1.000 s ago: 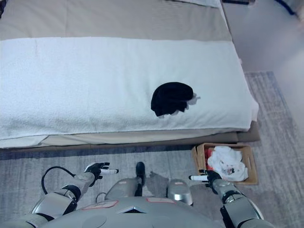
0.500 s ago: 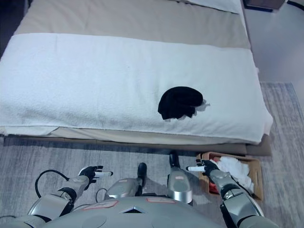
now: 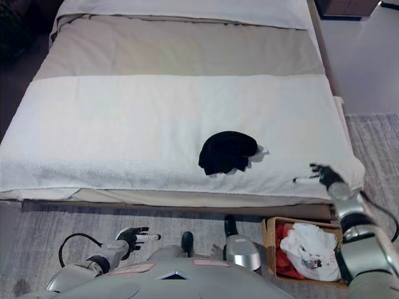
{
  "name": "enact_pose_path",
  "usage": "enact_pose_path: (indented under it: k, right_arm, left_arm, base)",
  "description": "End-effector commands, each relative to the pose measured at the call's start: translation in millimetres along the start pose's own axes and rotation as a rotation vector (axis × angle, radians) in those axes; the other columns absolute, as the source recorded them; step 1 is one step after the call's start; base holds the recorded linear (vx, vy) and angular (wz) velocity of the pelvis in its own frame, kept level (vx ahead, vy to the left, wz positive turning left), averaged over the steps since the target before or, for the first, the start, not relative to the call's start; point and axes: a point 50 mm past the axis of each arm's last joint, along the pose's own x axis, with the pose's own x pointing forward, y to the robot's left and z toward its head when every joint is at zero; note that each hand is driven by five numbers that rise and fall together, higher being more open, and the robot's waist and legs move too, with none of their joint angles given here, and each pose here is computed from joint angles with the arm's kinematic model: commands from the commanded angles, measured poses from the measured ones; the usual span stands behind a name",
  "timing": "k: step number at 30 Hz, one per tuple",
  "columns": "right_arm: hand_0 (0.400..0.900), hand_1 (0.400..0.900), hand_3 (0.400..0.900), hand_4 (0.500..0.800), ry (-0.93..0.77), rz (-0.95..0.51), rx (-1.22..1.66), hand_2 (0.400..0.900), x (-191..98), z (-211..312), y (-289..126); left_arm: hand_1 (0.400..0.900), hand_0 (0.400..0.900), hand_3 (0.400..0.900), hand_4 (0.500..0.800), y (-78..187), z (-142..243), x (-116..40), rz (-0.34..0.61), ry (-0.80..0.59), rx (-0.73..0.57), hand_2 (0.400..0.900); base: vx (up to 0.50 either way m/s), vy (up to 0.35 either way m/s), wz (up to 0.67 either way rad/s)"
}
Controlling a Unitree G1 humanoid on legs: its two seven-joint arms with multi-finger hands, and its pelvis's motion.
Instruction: Put the clothes on the bed into the basket.
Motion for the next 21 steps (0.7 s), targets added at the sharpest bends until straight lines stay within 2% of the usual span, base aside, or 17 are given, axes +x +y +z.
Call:
enact_pose_path:
  k: [1,7,14,21]
  right_arm:
    - [0.900,0.900,0.900,0.800,-0.226,-0.167,-0.091,0.900,-3.5,70.3,-47.9]
    - [0.900,0.900,0.900,0.800,-0.404,-0.249,-0.178,0.900,-13.1,162.2,-67.2]
    - [0.900,0.900,0.900,0.800,-0.465,-0.294,-0.236,0.900,-24.7,215.3,-72.7]
    - [0.900,0.900,0.900,0.800,-0.495,-0.330,-0.262,0.900,-33.8,243.6,-73.2]
  left_arm:
    - [0.900,0.900,0.900,0.800,15.9,-5.7,-1.5,0.045,0.024,0.042,0.900]
    - [0.900,0.900,0.900,0.800,0.2,-6.2,-0.3,0.015,0.022,0.069,0.900]
    - [0.900,0.900,0.900,0.800,2.4,3.0,0.1,0.021,-0.012,0.081,0.900]
    - [0.900,0.900,0.900,0.800,2.9,18.9,0.2,0.022,-0.073,0.107,0.900]
  base:
    - [0.024,-0.032,0.05]
    - [-0.015,-0.029,0.08]
    - [-0.069,-0.012,0.11]
    - [-0.068,-0.017,0.18]
